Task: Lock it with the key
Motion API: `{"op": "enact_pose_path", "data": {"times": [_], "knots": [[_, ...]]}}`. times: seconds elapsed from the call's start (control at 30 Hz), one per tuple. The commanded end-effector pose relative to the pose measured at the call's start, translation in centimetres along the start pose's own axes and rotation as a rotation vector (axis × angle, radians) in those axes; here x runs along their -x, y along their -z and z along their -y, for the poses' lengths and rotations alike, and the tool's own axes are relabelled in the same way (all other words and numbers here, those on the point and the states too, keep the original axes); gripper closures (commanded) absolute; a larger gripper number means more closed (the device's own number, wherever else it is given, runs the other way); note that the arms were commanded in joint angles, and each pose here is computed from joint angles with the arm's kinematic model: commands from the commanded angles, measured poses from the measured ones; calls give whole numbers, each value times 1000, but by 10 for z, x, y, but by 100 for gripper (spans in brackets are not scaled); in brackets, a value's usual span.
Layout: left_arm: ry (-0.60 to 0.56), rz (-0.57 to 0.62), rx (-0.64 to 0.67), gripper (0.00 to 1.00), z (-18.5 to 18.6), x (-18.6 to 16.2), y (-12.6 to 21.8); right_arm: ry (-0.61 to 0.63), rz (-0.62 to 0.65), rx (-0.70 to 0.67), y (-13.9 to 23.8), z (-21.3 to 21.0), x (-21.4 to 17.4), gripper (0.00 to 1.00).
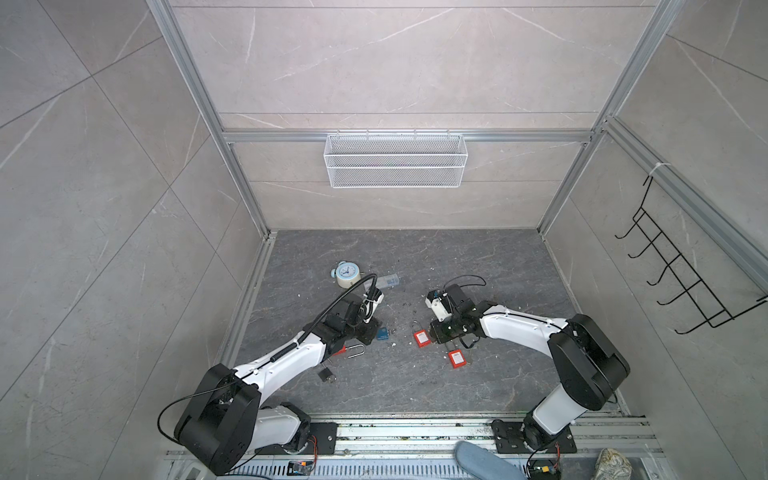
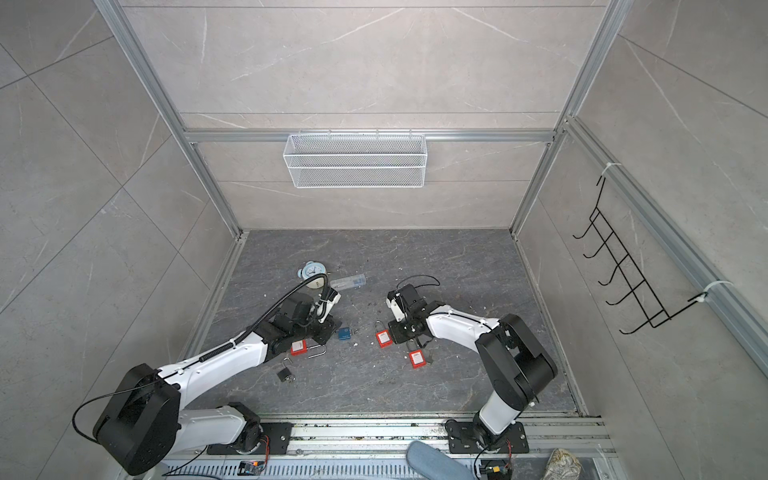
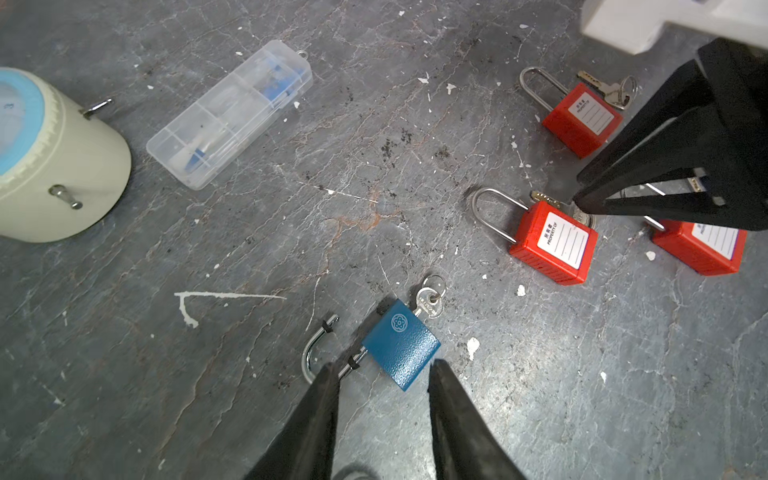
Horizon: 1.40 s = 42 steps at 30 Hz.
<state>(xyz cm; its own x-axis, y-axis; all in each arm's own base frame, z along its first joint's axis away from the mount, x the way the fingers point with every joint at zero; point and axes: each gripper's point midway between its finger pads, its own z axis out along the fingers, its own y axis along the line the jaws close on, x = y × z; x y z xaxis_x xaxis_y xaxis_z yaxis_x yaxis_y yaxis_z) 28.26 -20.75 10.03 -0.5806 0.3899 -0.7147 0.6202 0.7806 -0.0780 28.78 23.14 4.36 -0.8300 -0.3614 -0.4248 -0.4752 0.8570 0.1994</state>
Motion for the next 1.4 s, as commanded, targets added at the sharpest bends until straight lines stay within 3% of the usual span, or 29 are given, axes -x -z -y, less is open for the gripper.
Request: {"op": "enact_pose_path", "data": {"times": [0.0,0.13,0.27,0.37,0.53,0.57,0.7,0.73,0.77,0.9,1.23,1.37], "knots": [[71,6,65,58,-11,4,8,50,122,-57,28,0,23,73],[101,-53,44,58,-8,-4,3,142,243,-157,55,4,39,64],[141,-74,42,58,-7,-6,-1,289,358,-222,78,0,56,61],[149,-80,56,58,-10,-8,0,318,408,-239,86,-2,69,56],[300,-70,181,57,-36,-11,15,494,431,10,82,-53,77,54],[339,-61,195,58,-41,-11,19,542,414,82,81,-66,76,46],[438,-19,220,58,-55,-9,31,648,349,138,56,-90,80,34],[447,-7,226,58,-57,-9,34,679,348,133,50,-94,80,22],[451,3,232,58,-60,-8,37,705,351,128,44,-97,81,1],[466,33,249,57,-65,-8,48,784,365,112,25,-108,86,0],[455,49,296,56,-76,-13,66,1059,165,221,-31,-135,64,1],[448,42,317,56,-81,-14,70,1112,95,264,-47,-136,56,8]]}}
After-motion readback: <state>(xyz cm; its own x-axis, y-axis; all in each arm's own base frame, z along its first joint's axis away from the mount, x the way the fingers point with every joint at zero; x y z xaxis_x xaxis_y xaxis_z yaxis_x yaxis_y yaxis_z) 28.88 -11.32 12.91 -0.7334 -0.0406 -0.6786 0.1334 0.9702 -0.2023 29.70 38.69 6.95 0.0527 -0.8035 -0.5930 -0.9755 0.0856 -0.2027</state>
